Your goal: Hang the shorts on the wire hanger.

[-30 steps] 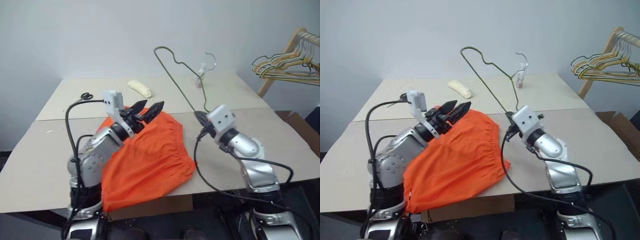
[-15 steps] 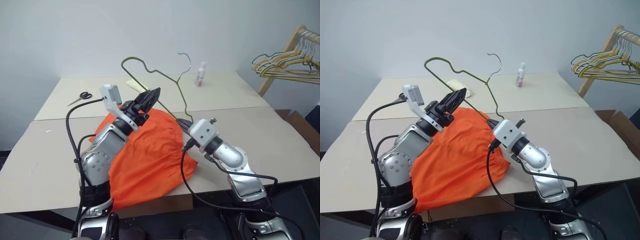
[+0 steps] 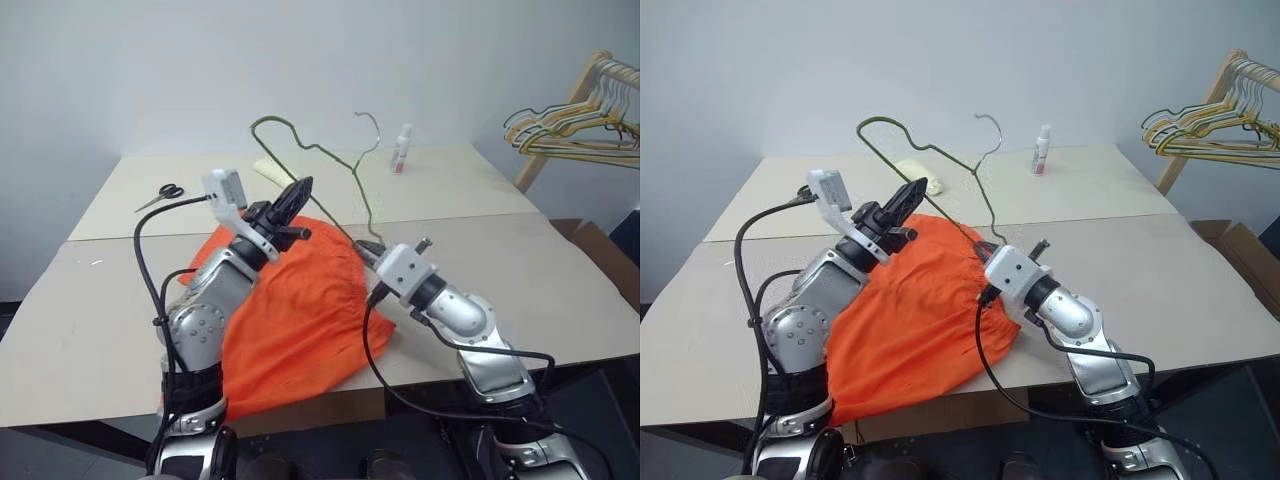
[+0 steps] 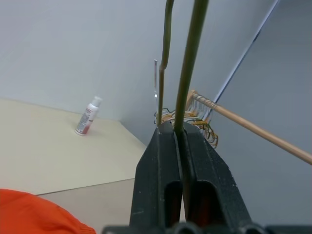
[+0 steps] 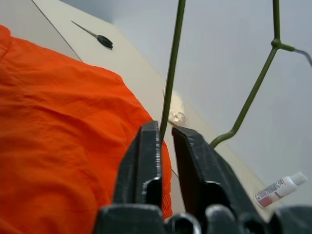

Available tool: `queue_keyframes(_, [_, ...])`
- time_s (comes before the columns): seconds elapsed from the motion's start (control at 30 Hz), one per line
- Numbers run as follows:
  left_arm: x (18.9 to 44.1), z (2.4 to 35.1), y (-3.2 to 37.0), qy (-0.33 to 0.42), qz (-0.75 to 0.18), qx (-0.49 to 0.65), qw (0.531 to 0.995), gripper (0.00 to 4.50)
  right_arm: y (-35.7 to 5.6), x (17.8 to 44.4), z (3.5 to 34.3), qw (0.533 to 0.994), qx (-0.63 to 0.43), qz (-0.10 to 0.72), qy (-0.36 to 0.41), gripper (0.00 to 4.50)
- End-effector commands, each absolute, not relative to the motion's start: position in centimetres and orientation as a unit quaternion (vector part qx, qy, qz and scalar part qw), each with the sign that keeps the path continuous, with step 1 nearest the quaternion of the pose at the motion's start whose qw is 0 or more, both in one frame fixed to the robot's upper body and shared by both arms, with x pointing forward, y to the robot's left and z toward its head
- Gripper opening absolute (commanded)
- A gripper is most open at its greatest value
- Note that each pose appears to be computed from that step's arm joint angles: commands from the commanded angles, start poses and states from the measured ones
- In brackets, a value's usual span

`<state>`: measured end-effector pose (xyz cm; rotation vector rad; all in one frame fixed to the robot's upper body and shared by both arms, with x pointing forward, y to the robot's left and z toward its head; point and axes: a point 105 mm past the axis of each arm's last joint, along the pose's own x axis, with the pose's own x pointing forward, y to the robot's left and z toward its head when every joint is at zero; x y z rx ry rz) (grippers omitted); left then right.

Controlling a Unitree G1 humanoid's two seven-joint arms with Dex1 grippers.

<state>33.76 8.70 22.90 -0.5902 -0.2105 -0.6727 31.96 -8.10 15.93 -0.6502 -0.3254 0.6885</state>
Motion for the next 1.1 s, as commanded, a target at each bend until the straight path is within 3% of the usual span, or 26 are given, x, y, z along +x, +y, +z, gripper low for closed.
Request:
queue_keyframes(0.03, [33.3,24.5,9.2,-0.152,-0.346,-0.263,0.888,0.0,-8.4,31.4,17.9,0.872,-0.313,0.325,-0.191,2.24])
queue_keyframes(0.23, [31.4,25.8,11.3,-0.184,-0.441,-0.204,0.855,0.0,-10.0,28.9,18.9,0.867,-0.228,0.426,-0.121,4.47])
queue_keyframes(0.33, [29.5,26.3,12.2,-0.185,-0.519,-0.184,0.814,0.0,-10.7,27.6,19.6,0.856,-0.157,0.488,-0.066,4.49])
queue_keyframes(0.43, [27.0,28.0,14.1,-0.2,-0.606,-0.206,0.742,0.0,-10.9,24.7,20.0,0.792,-0.094,0.603,0.015,4.49])
queue_keyframes(0.53, [25.8,28.8,15.4,-0.212,-0.643,-0.207,0.706,0.0,-11.2,23.9,21.0,0.761,-0.011,0.647,0.053,4.49])
queue_keyframes(0.7, [25.5,29.0,16.0,-0.218,-0.658,-0.197,0.693,0.0,-11.0,24.5,20.6,0.738,0.063,0.662,0.115,4.49])
queue_keyframes(1.1, [25.4,28.9,14.8,-0.224,-0.667,-0.217,0.677,0.0,-8.1,26.0,19.5,0.707,0.07,0.693,0.12,4.49])
